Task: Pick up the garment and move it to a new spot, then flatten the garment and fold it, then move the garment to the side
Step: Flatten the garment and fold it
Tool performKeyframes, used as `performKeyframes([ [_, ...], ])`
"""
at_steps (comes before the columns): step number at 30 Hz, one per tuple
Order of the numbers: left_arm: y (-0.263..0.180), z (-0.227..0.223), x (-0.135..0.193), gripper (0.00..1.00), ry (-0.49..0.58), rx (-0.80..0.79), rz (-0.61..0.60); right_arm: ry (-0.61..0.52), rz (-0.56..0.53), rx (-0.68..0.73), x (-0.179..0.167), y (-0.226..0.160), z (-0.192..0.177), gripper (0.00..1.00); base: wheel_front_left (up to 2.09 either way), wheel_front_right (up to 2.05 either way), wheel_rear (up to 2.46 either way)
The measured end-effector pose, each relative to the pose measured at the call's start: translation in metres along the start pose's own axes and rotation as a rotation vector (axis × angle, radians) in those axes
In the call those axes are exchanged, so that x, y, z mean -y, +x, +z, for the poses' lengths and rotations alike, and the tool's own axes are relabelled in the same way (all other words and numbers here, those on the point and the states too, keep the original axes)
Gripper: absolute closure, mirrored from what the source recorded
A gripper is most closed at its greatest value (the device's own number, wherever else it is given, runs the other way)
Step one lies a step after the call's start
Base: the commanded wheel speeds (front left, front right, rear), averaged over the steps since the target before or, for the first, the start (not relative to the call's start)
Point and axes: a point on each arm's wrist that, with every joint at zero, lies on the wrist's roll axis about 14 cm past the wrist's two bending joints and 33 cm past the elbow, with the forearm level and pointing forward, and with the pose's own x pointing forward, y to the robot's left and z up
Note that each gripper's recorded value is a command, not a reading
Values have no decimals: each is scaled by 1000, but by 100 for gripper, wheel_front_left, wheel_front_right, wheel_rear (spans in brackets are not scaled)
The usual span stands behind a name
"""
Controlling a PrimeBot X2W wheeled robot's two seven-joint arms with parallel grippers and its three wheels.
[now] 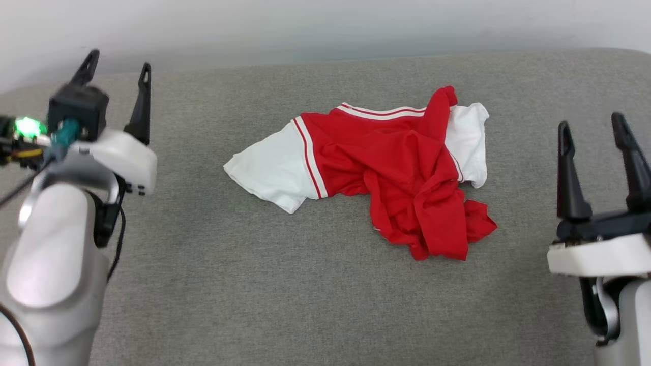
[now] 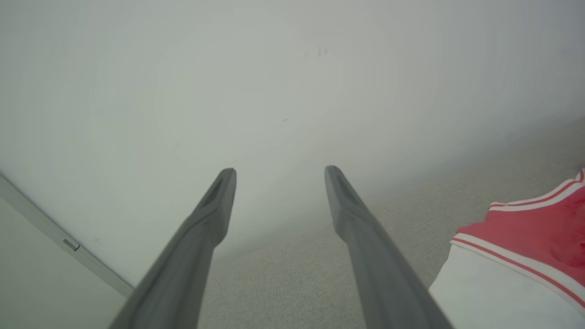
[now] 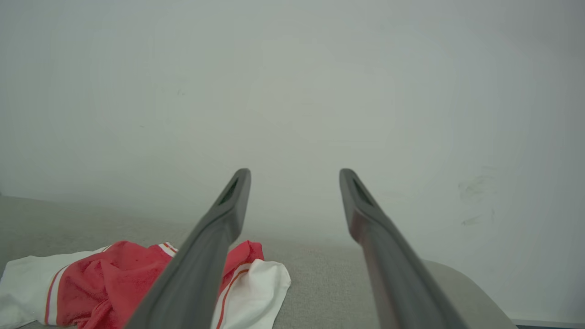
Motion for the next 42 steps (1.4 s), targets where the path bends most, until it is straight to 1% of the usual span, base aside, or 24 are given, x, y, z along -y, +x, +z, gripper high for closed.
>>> performKeyframes([
  [5, 30, 8, 10, 0, 14, -94, -81, 22, -37, -47, 0, -25, -11, 0, 0, 0, 0],
  [8, 40, -5, 24, 0, 20, -226, -147, 23, -48, -72, -1, -35, -17, 0, 0, 0, 0],
  [9, 40, -13, 35, 0, 16, -283, -188, 25, -53, -78, 0, -37, -19, 0, 0, 0, 0],
  [12, 39, -30, 60, 0, 34, -432, -303, 31, -70, -83, 1, -41, -19, 0, 0, 0, 0],
  [17, 32, -57, 77, 0, 34, -667, -429, 35, -77, -118, 1, -46, -31, 0, 0, 0, 0],
  [24, 13, -105, 97, 0, 84, -981, -567, 23, -78, -149, 2, -41, -45, 0, 0, 0, 0],
  [33, -1, -165, 125, 0, 162, -1207, -680, 12, -73, -199, 2, -34, -68, 0, 0, 0, 0],
  [39, -2, -185, 135, 1, 203, -1265, -727, 6, -76, -231, 4, -34, -81, 0, 0, 0, 0],
  [40, -3, -186, 136, 100, 209, -1268, -734, 6, -76, -234, 4, -34, -82, 0, 0, 0, 0],
  [42, -6, -185, 138, 100, 204, -1270, -750, 7, -76, -235, 4, -34, -83, 0, 0, 0, 0],
])
